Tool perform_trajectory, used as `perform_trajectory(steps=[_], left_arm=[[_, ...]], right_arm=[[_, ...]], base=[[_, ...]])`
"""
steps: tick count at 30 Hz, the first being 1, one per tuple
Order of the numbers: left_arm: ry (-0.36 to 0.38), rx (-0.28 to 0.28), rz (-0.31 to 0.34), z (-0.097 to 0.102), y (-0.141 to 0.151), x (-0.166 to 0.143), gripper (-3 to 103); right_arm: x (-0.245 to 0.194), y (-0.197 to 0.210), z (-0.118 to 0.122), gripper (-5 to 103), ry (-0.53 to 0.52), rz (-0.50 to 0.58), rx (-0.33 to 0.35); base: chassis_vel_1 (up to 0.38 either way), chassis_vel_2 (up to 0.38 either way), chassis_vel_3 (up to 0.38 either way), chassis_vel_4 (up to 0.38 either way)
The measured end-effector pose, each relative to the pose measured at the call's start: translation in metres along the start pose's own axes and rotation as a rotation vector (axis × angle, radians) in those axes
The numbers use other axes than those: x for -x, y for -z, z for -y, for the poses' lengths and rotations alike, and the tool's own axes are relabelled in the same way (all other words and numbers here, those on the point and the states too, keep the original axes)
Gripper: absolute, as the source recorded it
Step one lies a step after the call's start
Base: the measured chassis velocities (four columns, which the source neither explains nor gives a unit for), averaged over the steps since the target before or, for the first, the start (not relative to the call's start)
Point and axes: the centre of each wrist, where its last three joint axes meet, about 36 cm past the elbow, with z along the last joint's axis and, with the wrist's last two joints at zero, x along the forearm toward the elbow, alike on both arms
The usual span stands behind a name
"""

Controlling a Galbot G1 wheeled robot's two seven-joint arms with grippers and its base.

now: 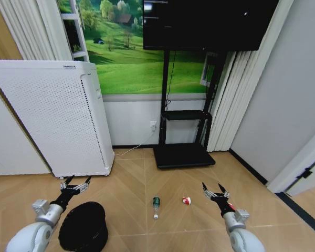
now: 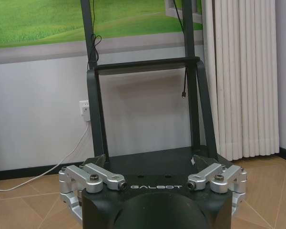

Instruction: Pick up the trash bin and place the garbage on the floor into it.

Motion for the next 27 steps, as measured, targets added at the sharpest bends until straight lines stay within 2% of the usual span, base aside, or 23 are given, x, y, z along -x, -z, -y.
perform_trajectory(steps=[13, 14, 15, 16, 17, 18, 19, 20, 21, 22, 23, 24, 26, 27], left_arm=[[0.01, 0.004, 0.002, -0.002, -0.003, 0.0, 100], [0.039, 0.003, -0.001, -0.001, -0.005, 0.0, 100], [0.1, 0.003, -0.017, 0.001, -0.006, 0.0, 100], [0.1, 0.003, -0.017, 0.001, -0.006, 0.0, 100], [0.183, -0.001, -0.059, 0.004, -0.005, -0.001, 100], [0.281, -0.053, -0.158, 0.01, -0.001, -0.006, 100], [0.281, -0.053, -0.158, 0.01, -0.001, -0.006, 100], [0.332, -0.095, -0.239, 0.014, 0.004, -0.012, 100], [0.363, -0.113, -0.312, 0.017, 0.009, -0.019, 100], [0.363, -0.113, -0.312, 0.017, 0.009, -0.019, 100], [0.374, -0.125, -0.358, 0.018, 0.014, -0.025, 100], [0.374, -0.125, -0.358, 0.018, 0.014, -0.025, 100], [0.375, -0.133, -0.45, 0.018, 0.026, -0.033, 100], [0.371, -0.131, -0.466, 0.017, 0.027, -0.033, 100]], right_arm=[[0.001, -0.003, 0.0, 100, -0.004, -0.006, 0.004], [0.001, -0.004, 0.0, 100, -0.004, -0.007, 0.005], [0.001, -0.004, 0.0, 100, -0.006, -0.009, 0.005], [0.001, -0.004, 0.0, 100, -0.006, -0.009, 0.005], [0.0, -0.005, 0.001, 100, -0.007, -0.01, 0.006], [0.0, -0.007, 0.001, 100, -0.011, -0.011, 0.008], [0.0, -0.007, 0.001, 100, -0.011, -0.011, 0.008], [0.0, -0.008, 0.002, 100, -0.015, -0.013, 0.01], [-0.001, -0.01, 0.003, 100, -0.019, -0.015, 0.011], [-0.001, -0.01, 0.003, 100, -0.019, -0.015, 0.011], [-0.002, -0.013, 0.004, 100, -0.022, -0.018, 0.011], [-0.002, -0.013, 0.004, 100, -0.022, -0.018, 0.011], [-0.006, -0.017, 0.007, 100, -0.037, -0.021, 0.013], [-0.007, -0.018, 0.008, 100, -0.041, -0.022, 0.014]], base=[[0.0, 0.0, 0.0, 0.0], [0.0, 0.0, 0.0, 0.0], [0.0, 0.0, 0.0, 0.0], [0.0, 0.0, 0.0, 0.0], [0.0, 0.0, 0.0, 0.0], [0.0, 0.0, 0.0, 0.0], [0.0, 0.0, 0.0, 0.0], [0.0, 0.0, 0.0, 0.0], [0.0, 0.0, 0.0, 0.0], [0.0, 0.0, 0.0, 0.0], [0.0, 0.0, 0.0, 0.0], [0.0, 0.0, 0.0, 0.0], [0.0, 0.0, 0.0, 0.0], [0.0, 0.0, 0.0, 0.0]])
